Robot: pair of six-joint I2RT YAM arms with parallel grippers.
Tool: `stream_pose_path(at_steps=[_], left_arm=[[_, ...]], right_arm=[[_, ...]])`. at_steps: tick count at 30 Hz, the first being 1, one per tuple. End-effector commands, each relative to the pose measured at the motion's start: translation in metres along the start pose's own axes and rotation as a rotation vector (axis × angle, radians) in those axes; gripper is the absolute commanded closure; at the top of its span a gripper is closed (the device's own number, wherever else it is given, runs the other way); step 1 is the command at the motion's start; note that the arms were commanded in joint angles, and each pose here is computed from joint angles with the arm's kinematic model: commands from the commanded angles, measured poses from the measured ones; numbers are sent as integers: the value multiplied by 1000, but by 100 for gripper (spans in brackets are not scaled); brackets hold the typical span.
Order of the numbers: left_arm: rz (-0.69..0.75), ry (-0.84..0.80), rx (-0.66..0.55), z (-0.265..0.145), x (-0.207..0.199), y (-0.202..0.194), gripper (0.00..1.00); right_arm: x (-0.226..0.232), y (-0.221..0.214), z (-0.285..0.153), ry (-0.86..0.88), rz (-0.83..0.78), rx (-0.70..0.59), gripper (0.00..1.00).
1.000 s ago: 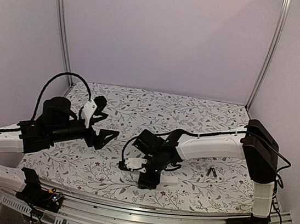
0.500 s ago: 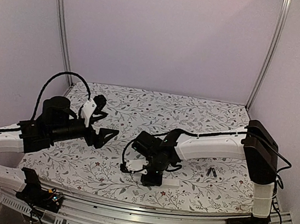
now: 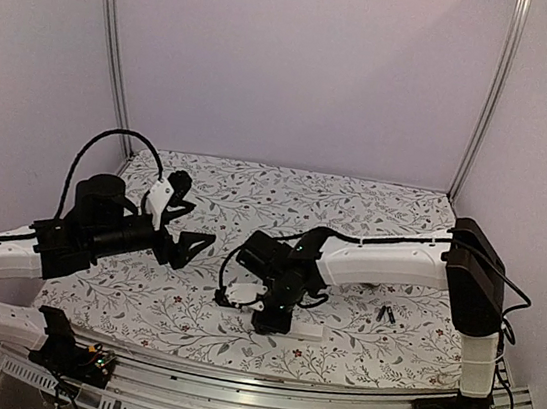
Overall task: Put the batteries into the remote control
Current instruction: Pick up the remote control from the center of the board, then pass from the right arm to the left
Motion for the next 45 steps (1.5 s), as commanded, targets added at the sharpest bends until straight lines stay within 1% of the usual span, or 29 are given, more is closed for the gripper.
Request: stream_pose_path(at_steps=[1, 5, 6, 10, 13, 17, 20, 24, 27, 29, 34, 39, 41, 45], left_arm=[[2, 26, -48, -6, 9, 9, 12], [5, 37, -108, -13, 14, 23, 12], [10, 23, -119, -14, 12, 26, 12], [-4, -68, -152, -10, 6, 46, 13], [-27, -151, -220, -9, 2, 70, 14], [-23, -254, -357, -11, -9, 113, 14], [0, -311, -467, -13, -22, 146, 14], [15, -413, -581, -11, -44, 182, 12], [-24, -499, -649, -12, -50, 199, 11], [-39, -528, -663, -10, -54, 202, 12], [-69, -511, -645, 6, -55, 210, 21], [-85, -511, -667, 10, -56, 217, 25], [-89, -500, -670, 12, -56, 218, 31], [-107, -478, -665, 16, -54, 218, 45]], right_arm=[[-17, 30, -45, 5, 96, -140, 100], [-48, 54, -109, 39, 221, -317, 100], [-55, 59, -131, 48, 247, -378, 100], [-63, 79, -211, 84, 272, -607, 100], [-54, 89, -271, 109, 227, -798, 100], [-37, 94, -339, 175, 162, -1023, 100], [-26, 92, -377, 222, 125, -1148, 100], [-10, 86, -413, 287, 53, -1273, 100], [-3, 81, -428, 312, 11, -1319, 100], [-1, 80, -433, 334, 21, -1331, 100], [4, 76, -437, 360, 9, -1350, 100], [4, 75, -437, 366, 12, -1358, 100], [4, 74, -437, 364, 13, -1364, 100], [3, 74, -437, 359, 16, -1367, 100]])
Point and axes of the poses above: each gripper's point midway between its finger pads, its own z axis out along the fingers, its own x axis along the line the jaws close on, y = z × x, the point moved 5 cm from there along -z, back along the fingers, and after that the axes turned 13 degrees about z, right-handed, at the moved point
